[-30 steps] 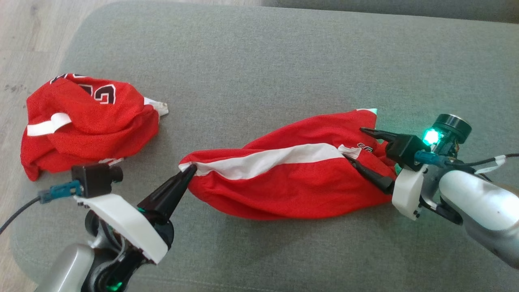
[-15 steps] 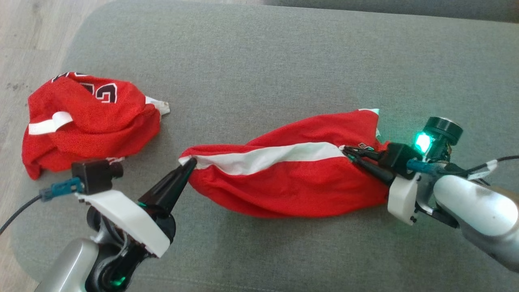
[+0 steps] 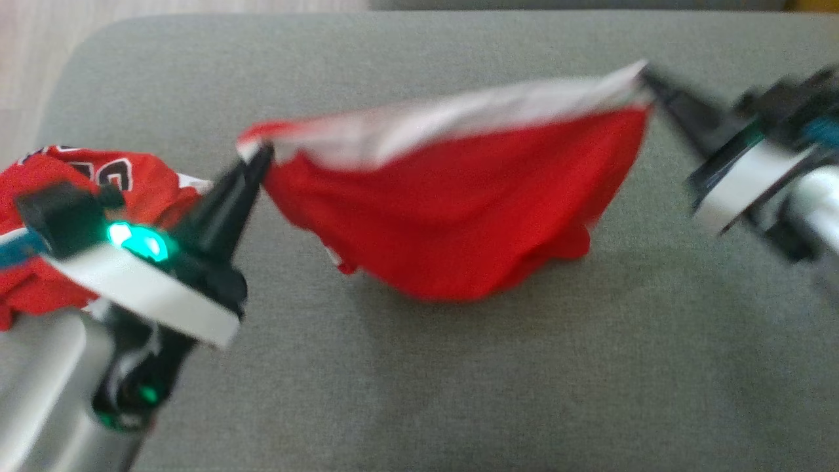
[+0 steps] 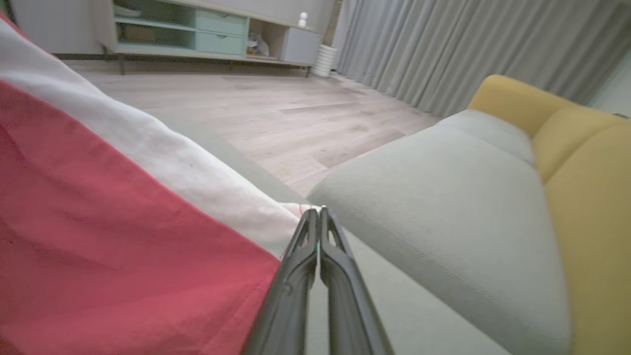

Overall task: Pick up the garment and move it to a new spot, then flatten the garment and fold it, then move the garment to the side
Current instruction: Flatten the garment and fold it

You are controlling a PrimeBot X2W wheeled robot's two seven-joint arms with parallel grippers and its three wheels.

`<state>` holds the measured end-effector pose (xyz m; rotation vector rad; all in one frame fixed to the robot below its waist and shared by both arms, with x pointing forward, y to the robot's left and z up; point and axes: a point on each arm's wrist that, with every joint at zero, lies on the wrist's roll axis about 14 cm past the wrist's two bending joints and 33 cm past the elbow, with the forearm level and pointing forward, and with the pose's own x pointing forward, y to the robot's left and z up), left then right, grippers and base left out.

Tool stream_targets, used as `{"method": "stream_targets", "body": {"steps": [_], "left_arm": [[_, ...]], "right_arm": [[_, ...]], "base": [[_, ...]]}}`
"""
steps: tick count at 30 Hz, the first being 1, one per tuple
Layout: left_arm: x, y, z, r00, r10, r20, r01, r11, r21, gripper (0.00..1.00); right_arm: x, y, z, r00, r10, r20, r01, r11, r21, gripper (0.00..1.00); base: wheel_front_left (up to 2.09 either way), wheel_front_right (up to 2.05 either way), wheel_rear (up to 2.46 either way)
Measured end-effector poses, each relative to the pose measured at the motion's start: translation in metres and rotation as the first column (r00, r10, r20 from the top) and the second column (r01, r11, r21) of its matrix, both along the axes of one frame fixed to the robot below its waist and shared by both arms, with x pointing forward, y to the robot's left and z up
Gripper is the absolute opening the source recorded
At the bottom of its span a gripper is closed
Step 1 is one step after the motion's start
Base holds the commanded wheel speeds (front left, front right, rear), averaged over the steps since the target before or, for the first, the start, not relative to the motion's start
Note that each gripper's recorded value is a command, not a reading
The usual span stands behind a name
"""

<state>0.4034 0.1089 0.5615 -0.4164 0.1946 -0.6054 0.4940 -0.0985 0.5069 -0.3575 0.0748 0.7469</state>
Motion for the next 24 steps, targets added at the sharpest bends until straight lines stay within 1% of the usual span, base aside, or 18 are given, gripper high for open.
{"method": "stream_targets", "body": {"steps": [3,5,6,9,11,13,16,19,21,24], "left_arm": [[0.018,-0.004,0.018,0.997,-0.021,0.070,0.020,0.999,0.025,0.00],[0.034,-0.011,0.030,0.990,-0.059,0.125,0.048,0.995,0.088,0.00],[0.054,-0.019,0.048,0.977,-0.090,0.193,0.065,0.989,0.134,0.00],[0.087,-0.040,0.078,0.942,-0.147,0.302,0.088,0.976,0.201,0.00],[0.110,-0.057,0.096,0.911,-0.183,0.369,0.090,0.962,0.257,0.00],[0.132,-0.075,0.113,0.874,-0.209,0.439,0.084,0.954,0.287,0.00],[0.158,-0.103,0.133,0.814,-0.232,0.532,0.077,0.952,0.296,0.00],[0.176,-0.127,0.145,0.762,-0.247,0.598,0.095,0.957,0.274,0.00],[0.183,-0.140,0.143,0.743,-0.258,0.618,0.111,0.958,0.266,0.00],[0.189,-0.151,0.123,0.731,-0.283,0.621,0.136,0.952,0.273,0.00]], "right_arm": [[0.022,-0.029,0.025,0.995,-0.078,0.064,0.077,0.997,0.014,0.00],[0.038,-0.042,0.045,0.987,-0.111,0.116,0.109,0.994,0.023,0.00],[0.053,-0.048,0.069,0.976,-0.129,0.174,0.123,0.991,0.045,0.00],[0.079,-0.057,0.106,0.950,-0.158,0.270,0.145,0.987,0.069,0.00],[0.095,-0.070,0.129,0.924,-0.190,0.332,0.178,0.982,0.066,0.00],[0.110,-0.090,0.151,0.891,-0.228,0.392,0.224,0.973,0.058,0.00],[0.123,-0.114,0.182,0.838,-0.277,0.471,0.281,0.958,0.063,0.00],[0.127,-0.135,0.211,0.783,-0.311,0.539,0.325,0.943,0.072,0.00],[0.126,-0.148,0.224,0.751,-0.334,0.570,0.350,0.933,0.086,0.00],[0.120,-0.162,0.229,0.726,-0.354,0.590,0.375,0.922,0.093,0.00]], "base": [[0.00,0.00,0.00],[0.00,0.00,0.00],[0.00,0.00,0.00],[0.00,0.00,0.00],[0.00,0.00,0.00],[0.00,0.00,0.00],[0.00,0.00,0.00],[0.00,0.00,0.00],[0.00,0.00,0.00],[0.00,0.00,0.00]]}}
